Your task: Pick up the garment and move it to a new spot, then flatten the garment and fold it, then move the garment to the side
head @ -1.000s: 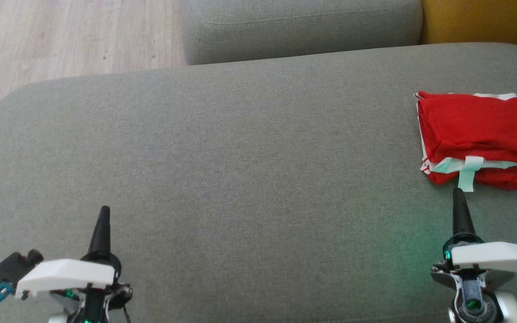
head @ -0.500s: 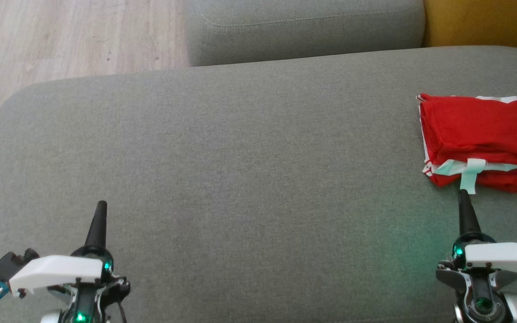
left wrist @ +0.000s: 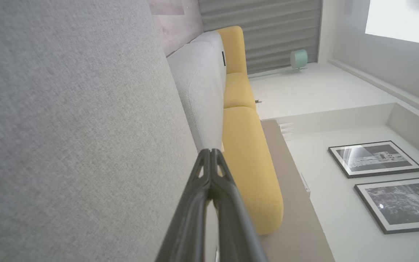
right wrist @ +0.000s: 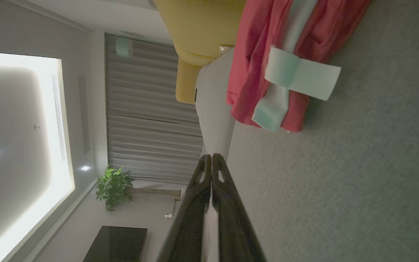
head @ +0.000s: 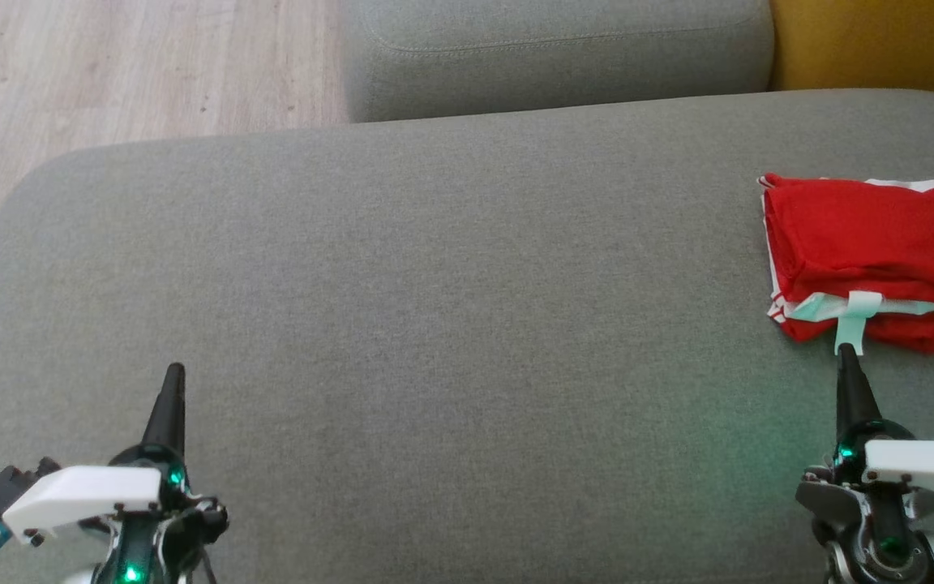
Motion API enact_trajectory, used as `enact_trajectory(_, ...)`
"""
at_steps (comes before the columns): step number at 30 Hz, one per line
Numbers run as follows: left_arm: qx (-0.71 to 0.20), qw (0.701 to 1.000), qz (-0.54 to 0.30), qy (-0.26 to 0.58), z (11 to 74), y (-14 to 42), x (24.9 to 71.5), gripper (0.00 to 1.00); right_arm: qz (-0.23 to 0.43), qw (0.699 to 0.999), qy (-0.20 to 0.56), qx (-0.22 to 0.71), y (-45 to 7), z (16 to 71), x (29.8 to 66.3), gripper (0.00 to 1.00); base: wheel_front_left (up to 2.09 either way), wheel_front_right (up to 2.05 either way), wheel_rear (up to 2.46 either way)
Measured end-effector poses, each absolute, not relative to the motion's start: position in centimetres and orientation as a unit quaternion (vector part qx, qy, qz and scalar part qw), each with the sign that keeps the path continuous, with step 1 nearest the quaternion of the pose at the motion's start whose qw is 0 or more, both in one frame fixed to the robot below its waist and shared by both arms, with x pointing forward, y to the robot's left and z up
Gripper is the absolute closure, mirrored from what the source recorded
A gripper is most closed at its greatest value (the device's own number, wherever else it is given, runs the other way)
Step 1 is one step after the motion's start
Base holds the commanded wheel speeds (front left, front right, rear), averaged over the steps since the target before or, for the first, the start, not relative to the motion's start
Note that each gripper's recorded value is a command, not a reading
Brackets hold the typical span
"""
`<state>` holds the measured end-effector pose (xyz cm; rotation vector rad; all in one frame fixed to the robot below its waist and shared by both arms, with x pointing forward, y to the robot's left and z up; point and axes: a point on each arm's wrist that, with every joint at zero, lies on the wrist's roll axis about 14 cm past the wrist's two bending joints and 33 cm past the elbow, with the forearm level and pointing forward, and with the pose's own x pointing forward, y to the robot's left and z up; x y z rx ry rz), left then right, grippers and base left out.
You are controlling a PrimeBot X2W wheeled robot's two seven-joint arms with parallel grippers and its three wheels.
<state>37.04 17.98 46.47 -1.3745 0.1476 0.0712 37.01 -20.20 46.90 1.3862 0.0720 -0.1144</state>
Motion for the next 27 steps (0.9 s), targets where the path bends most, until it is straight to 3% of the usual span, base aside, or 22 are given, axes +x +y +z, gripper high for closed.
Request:
enact_trajectory(18,-0.705,0.707,0.027,0.044,47.48,18.89,37.23,1.00,-0.045,0.702,0.023,0.710,-20.44,47.47,37.20,1.00,0.00,0.00,0.00)
enact_trajectory(27,-0.706,0.707,0.028,0.045,47.40,18.91,37.22,1.00,-0.046,0.701,0.022,0.711,-20.52,47.49,37.20,1.00,0.00,0.00,0.00)
